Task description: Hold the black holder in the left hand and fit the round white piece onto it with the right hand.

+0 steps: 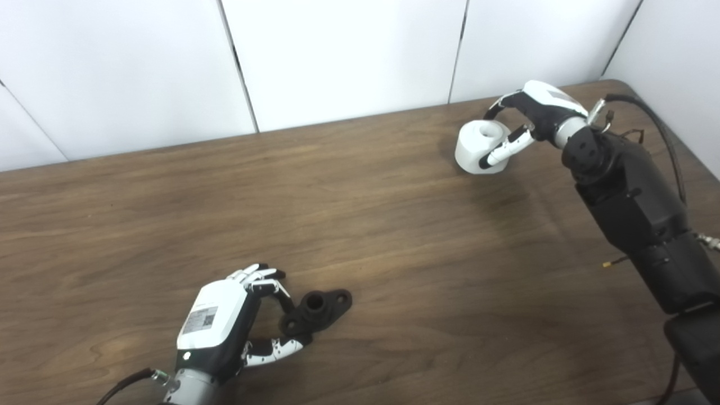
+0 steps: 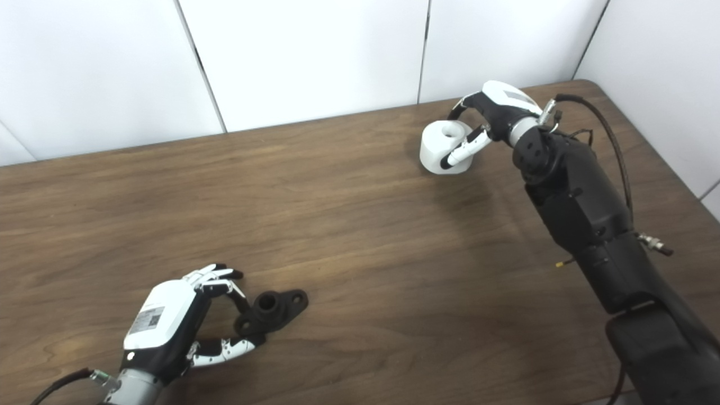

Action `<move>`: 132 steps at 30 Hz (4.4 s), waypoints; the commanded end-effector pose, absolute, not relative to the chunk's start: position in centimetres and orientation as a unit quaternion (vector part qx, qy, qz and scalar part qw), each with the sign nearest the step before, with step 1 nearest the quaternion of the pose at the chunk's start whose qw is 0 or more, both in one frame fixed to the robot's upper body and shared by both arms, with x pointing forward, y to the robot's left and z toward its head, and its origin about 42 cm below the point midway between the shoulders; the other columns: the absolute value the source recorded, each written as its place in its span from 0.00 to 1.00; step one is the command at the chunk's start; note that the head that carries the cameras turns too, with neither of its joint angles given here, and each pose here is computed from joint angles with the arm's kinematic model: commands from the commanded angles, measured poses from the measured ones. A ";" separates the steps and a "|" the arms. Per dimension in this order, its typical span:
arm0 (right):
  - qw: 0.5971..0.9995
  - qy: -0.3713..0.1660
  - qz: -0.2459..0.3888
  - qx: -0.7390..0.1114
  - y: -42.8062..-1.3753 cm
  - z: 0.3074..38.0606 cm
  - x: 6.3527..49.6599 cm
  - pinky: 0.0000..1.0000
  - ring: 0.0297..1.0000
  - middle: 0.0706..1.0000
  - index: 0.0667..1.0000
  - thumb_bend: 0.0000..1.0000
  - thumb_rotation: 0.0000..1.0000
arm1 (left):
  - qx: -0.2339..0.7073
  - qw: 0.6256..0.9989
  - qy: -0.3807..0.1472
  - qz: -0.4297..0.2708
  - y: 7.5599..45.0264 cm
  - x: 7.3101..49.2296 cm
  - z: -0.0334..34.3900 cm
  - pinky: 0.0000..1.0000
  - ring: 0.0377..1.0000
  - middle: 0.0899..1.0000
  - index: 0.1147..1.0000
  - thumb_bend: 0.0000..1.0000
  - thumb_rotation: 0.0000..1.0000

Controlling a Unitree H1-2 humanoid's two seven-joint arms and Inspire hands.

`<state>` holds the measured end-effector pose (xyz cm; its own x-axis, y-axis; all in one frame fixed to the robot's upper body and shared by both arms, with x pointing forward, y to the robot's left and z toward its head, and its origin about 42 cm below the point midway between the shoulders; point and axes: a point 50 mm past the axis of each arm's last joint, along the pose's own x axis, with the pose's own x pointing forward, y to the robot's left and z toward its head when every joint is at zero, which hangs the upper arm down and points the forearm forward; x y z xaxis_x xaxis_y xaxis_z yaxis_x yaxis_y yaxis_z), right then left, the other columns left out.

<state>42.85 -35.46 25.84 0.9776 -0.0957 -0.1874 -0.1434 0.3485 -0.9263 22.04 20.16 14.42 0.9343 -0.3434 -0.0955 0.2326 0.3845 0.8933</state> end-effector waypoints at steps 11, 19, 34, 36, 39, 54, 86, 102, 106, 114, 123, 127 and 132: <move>0.810 0.057 -0.008 -0.583 -35.9 29.1 43.5 0.95 0.99 0.88 0.66 0.85 0.24 | 0.536 0.822 -0.003 -0.194 21.0 21.5 12.8 0.87 0.89 0.79 0.42 0.51 0.04; 0.808 0.056 -0.005 -0.587 -35.9 28.7 43.5 0.96 0.98 0.87 0.66 0.84 0.24 | 0.533 0.823 -0.002 -0.194 20.9 21.5 12.9 0.87 0.89 0.79 0.42 0.51 0.04; 0.808 0.058 0.007 -0.587 -36.0 28.0 43.5 0.92 0.97 0.86 0.65 0.78 0.22 | 0.535 0.822 -0.002 -0.194 20.6 21.7 12.7 0.87 0.89 0.79 0.42 0.51 0.04; 0.808 0.057 0.007 -0.586 -36.0 27.9 43.5 0.91 0.97 0.85 0.64 0.76 0.22 | 0.536 0.821 -0.002 -0.195 20.6 21.7 12.7 0.86 0.89 0.79 0.42 0.51 0.05; 0.810 0.050 0.009 -0.585 -36.0 27.9 43.4 0.90 0.97 0.85 0.62 0.75 0.20 | 0.535 0.822 -0.002 -0.194 20.5 21.7 12.7 0.86 0.88 0.79 0.42 0.51 0.05; 0.816 -0.011 -0.022 -0.577 -35.9 27.7 43.1 0.83 0.91 0.76 0.45 0.52 0.13 | 0.538 0.819 -0.001 -0.198 20.4 21.7 12.6 0.86 0.88 0.79 0.42 0.51 0.05; 0.778 -0.135 0.145 -0.596 -24.9 30.3 33.2 0.86 0.96 0.78 0.45 0.52 0.13 | 0.544 0.817 -0.004 -0.192 18.0 23.0 10.8 0.88 0.89 0.79 0.42 0.51 0.05; 0.792 -0.167 0.184 -0.557 -19.5 28.3 30.4 0.87 0.95 0.78 0.45 0.52 0.13 | 0.549 0.813 0.007 -0.193 16.8 23.2 11.0 0.91 0.91 0.81 0.42 0.51 0.05; 0.795 -0.175 0.190 -0.549 -18.5 28.3 30.3 0.87 0.94 0.78 0.45 0.52 0.13 | 0.547 0.815 0.008 -0.194 16.7 23.2 11.0 0.91 0.91 0.81 0.42 0.51 0.05; 0.801 -0.191 0.202 -0.531 -16.9 28.8 30.2 0.87 0.95 0.78 0.45 0.52 0.14 | 0.546 0.815 0.010 -0.194 16.3 23.1 11.0 0.91 0.91 0.81 0.42 0.51 0.05; 0.802 -0.197 0.210 -0.523 -16.3 29.1 29.9 0.86 0.96 0.79 0.45 0.52 0.14 | 0.547 0.814 0.013 -0.196 16.0 23.2 11.0 0.92 0.92 0.82 0.43 0.51 0.05; 0.800 -0.198 0.216 -0.524 -16.2 29.1 29.9 0.86 0.96 0.79 0.45 0.52 0.14 | 0.548 0.813 0.014 -0.196 15.8 23.2 11.0 0.92 0.92 0.82 0.43 0.51 0.05; 0.802 -0.196 0.222 -0.519 -16.1 29.0 30.0 0.85 0.95 0.79 0.45 0.52 0.14 | 0.546 0.815 0.016 -0.195 15.6 23.3 11.1 0.92 0.92 0.82 0.43 0.51 0.05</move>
<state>29.94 -16.66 26.90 0.8498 0.5271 -0.0069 -0.2245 0.3499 -0.9095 24.31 15.97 13.47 0.9556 -0.2816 -0.0861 0.1972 0.3948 0.8973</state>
